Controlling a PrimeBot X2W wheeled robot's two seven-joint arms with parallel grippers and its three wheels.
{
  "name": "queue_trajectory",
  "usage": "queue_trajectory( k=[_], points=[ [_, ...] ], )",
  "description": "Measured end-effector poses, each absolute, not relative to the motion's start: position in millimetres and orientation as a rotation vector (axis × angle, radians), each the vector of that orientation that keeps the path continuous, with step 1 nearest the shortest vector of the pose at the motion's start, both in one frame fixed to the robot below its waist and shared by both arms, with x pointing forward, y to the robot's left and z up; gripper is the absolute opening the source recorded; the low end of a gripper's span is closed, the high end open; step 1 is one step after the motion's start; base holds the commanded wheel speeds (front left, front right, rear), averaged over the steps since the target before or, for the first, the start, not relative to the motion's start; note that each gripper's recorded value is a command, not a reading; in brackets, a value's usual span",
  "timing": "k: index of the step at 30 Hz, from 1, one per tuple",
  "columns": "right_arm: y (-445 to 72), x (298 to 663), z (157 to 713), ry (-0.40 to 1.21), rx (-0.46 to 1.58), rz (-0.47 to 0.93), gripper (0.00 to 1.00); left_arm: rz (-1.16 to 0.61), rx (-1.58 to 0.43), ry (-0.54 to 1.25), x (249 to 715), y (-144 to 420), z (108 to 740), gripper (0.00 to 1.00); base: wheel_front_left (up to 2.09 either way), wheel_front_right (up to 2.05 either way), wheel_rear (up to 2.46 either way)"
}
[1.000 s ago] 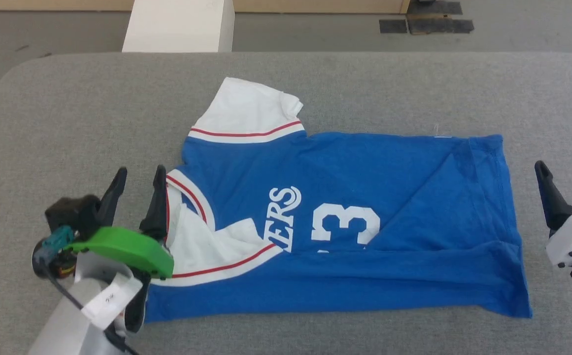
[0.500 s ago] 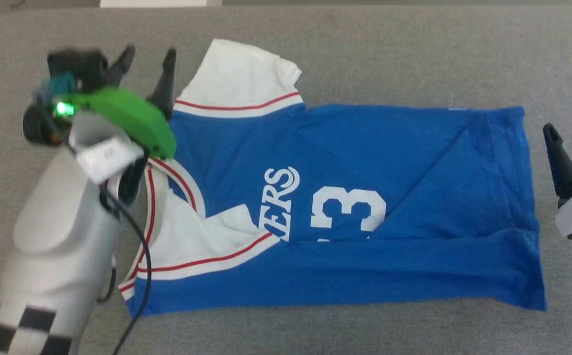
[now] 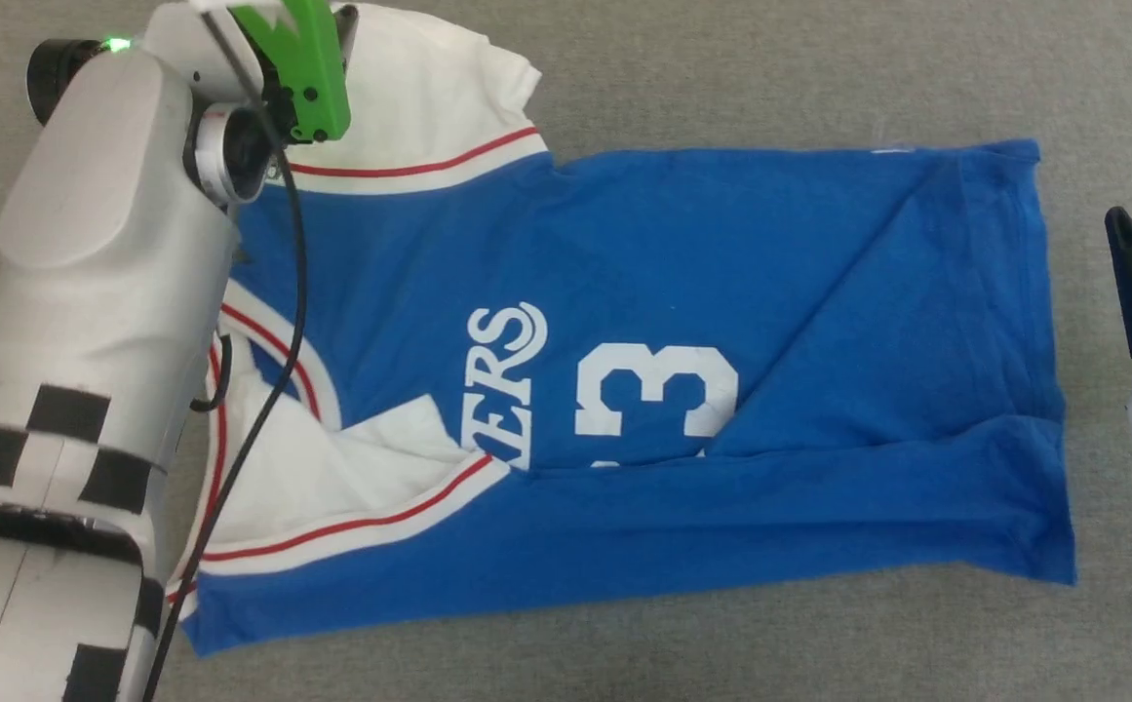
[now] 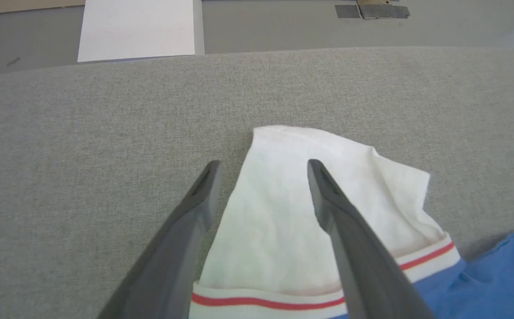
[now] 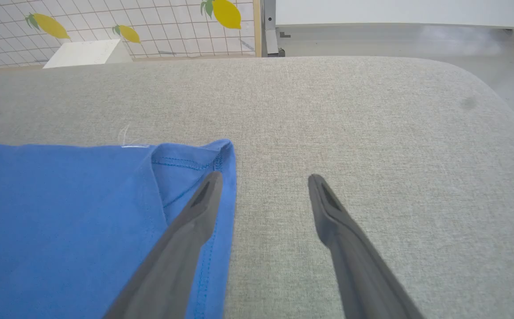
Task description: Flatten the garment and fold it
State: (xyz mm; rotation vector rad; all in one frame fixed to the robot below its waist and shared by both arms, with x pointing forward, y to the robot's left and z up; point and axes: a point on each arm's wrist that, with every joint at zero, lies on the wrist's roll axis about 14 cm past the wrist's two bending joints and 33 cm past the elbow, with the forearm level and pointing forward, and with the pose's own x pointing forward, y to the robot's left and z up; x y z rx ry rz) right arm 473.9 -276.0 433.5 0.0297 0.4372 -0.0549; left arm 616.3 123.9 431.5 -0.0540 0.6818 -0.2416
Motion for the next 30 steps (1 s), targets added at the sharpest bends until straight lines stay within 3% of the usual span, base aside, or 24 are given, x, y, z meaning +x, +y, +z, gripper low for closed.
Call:
queue_trajectory(
  k=[8,18,19,20,30],
  points=[
    [-293.5,464.9,433.1,0.451,0.008,-0.1,1.0,-0.199,0.033,0.929,605.6,122.9,379.2,1.0,0.0,0.0,0.0],
    [-301.1,464.3,424.3,0.47,-0.003,-0.121,1.0,-0.167,0.0,1.051,606.9,122.8,358.5,1.0,0.0,0.0,0.0],
    [-301.0,464.5,423.7,0.471,-0.003,-0.121,1.0,-0.165,-0.011,1.061,607.1,122.6,358.4,0.31,0.0,0.0,0.0],
    [-300.6,464.7,423.4,0.471,-0.003,-0.12,1.0,-0.162,-0.02,1.069,607.0,122.7,358.1,0.0,0.0,0.0,0.0],
    [-301.3,469.1,431.9,0.445,-0.011,-0.116,1.0,-0.205,-0.106,1.059,606.0,114.2,371.1,0.0,0.0,0.0,0.0]
  ],
)
